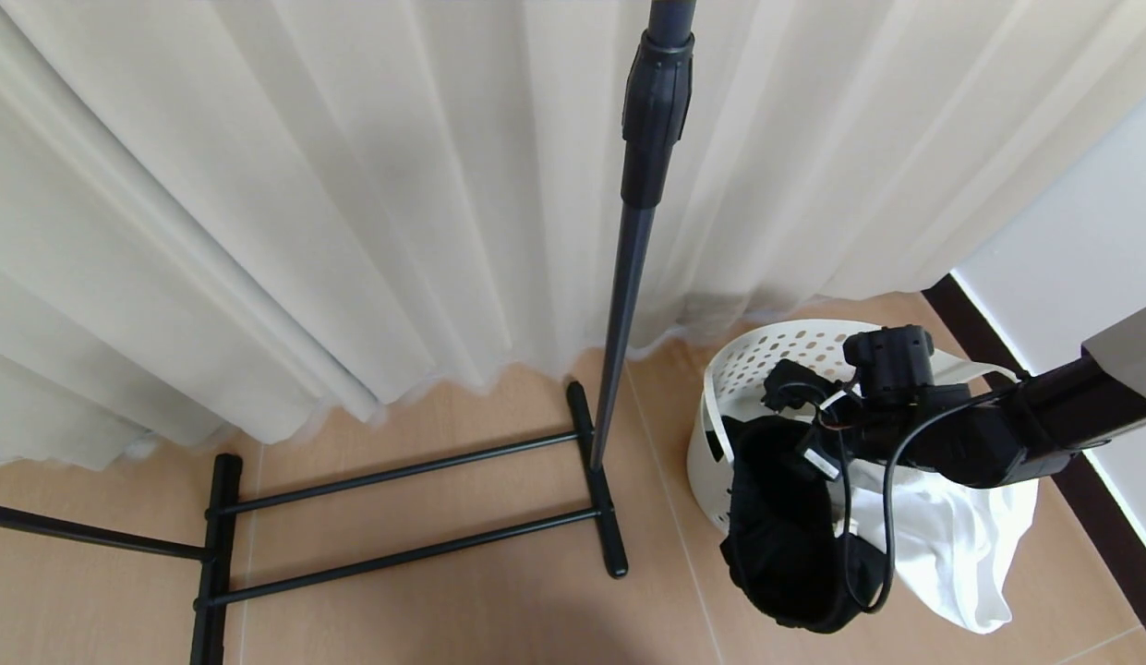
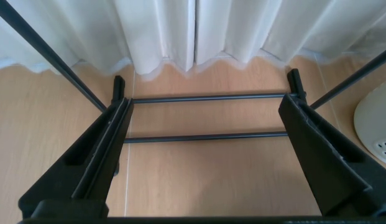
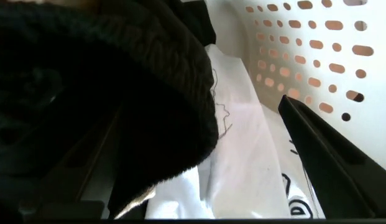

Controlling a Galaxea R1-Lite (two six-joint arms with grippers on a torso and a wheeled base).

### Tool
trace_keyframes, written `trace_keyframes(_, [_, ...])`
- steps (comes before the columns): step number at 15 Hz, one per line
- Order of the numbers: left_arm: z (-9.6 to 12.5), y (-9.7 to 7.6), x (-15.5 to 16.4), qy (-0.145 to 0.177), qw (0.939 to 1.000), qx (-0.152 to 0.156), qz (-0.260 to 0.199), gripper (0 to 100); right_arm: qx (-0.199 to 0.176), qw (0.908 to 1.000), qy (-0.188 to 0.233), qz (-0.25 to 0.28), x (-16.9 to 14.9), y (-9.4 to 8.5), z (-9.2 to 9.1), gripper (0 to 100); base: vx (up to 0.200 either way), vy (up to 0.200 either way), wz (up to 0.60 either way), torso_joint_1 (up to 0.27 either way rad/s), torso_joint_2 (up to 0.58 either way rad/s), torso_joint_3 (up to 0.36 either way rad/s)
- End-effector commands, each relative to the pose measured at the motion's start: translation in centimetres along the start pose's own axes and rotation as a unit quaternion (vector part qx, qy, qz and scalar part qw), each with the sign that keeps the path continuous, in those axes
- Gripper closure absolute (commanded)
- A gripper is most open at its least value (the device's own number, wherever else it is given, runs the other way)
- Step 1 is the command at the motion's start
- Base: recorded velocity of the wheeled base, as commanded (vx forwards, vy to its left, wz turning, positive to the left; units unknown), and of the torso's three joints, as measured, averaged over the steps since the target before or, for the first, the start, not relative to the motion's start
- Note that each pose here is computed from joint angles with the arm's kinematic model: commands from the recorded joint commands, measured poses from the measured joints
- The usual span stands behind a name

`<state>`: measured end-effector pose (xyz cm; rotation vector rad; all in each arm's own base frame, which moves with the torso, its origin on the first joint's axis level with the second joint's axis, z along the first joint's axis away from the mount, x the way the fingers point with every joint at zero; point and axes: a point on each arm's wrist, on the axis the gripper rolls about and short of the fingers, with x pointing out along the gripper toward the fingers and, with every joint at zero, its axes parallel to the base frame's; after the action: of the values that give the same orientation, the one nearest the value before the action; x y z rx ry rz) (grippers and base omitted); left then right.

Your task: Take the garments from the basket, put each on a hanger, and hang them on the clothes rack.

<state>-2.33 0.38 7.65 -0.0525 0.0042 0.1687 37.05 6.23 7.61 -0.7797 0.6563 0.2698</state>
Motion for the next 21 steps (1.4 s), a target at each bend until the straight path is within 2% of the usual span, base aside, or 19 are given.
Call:
trace_keyframes(1, [0.0,0.0,0.0,0.000,1.0000,0.000,0.000,0,0.008,0.9999,0.010,-0.001,1.9,-0.1,-0.3,0,0.000,0.000,0.00,0.000,0.00,0.000])
trace_keyframes(3, [0.0,0.0,0.0,0.000,1.0000,0.000,0.000,0,0.022,0.9997,0.003,-0.015,2.9,-0.4,-0.5,0,0.000,0.000,0.00,0.000,0.00,0.000])
trace_keyframes(4, [0.0,0.0,0.0,0.001,1.0000,0.000,0.000,0,0.027,0.9994,-0.003,-0.022,3.5,-0.5,-0.7,100,0.000,0.000,0.00,0.000,0.00,0.000])
trace_keyframes(8, [0.0,0.0,0.0,0.000,1.0000,0.000,0.000,0,0.075,0.9967,-0.013,-0.029,3.6,-0.1,-1.3,100,0.000,0.000,0.00,0.000,0.00,0.000])
trace_keyframes(9, [0.0,0.0,0.0,0.000,1.0000,0.000,0.000,0,0.111,0.9932,-0.019,-0.030,2.7,-0.2,-1.1,100,0.000,0.000,0.00,0.000,0.00,0.000])
trace_keyframes(10, [0.0,0.0,0.0,0.000,1.0000,0.000,0.000,0,0.148,0.9880,-0.032,-0.032,1.0,-0.4,-0.7,100,0.000,0.000,0.00,0.000,0.00,0.000])
trace_keyframes(11, [0.0,0.0,0.0,0.000,1.0000,0.000,0.000,0,0.162,0.9855,-0.038,-0.032,0.2,-0.3,-0.4,100,0.000,0.000,0.00,0.000,0.00,0.000])
trace_keyframes(12, [0.0,0.0,0.0,0.000,1.0000,0.000,0.000,0,0.205,0.9760,-0.068,-0.028,-3.4,0.0,0.6,100,0.000,0.000,0.00,0.000,0.00,0.000])
trace_keyframes(13, [0.0,0.0,0.0,0.001,1.0000,0.000,0.000,0,0.226,0.9702,-0.083,-0.026,-5.8,0.2,0.7,100,0.000,0.000,0.00,0.000,0.00,0.000])
trace_keyframes(14, [0.0,0.0,0.0,0.000,1.0000,0.000,0.000,0,0.235,0.9673,-0.092,-0.025,-7.3,0.3,0.5,100,0.000,0.000,0.00,0.000,0.00,0.000])
trace_keyframes(15, [0.0,0.0,0.0,0.000,1.0000,0.000,0.000,0,0.235,0.9673,-0.092,-0.025,-7.3,0.3,0.5,100,0.000,0.000,0.00,0.000,0.00,0.000])
trace_keyframes(16, [0.0,0.0,0.0,0.000,1.0000,0.000,0.000,0,0.251,0.9574,-0.141,-0.024,-12.9,0.7,0.3,100,0.000,0.000,0.00,0.000,0.00,0.000])
trace_keyframes(17, [0.0,0.0,0.0,0.000,1.0000,0.000,0.000,0,0.260,0.9527,-0.157,-0.021,-14.5,0.9,0.1,100,0.000,0.000,0.00,0.000,0.00,0.000])
trace_keyframes(19, [0.0,0.0,0.0,0.001,1.0000,0.003,-0.001,0,0.287,0.9329,-0.218,0.005,-19.6,2.2,-0.2,100,0.000,0.000,0.00,0.000,0.00,0.000])
trace_keyframes(20, [0.0,0.0,0.0,0.001,1.0000,0.003,-0.001,0,0.287,0.9329,-0.218,0.005,-19.6,2.2,-0.2,100,0.000,0.000,0.00,0.000,0.00,0.000])
trace_keyframes(21, [0.0,0.0,0.0,0.001,1.0000,0.002,-0.001,0,0.307,0.9141,-0.261,0.046,-22.5,3.6,-0.1,100,0.000,0.000,0.00,0.000,0.00,0.000])
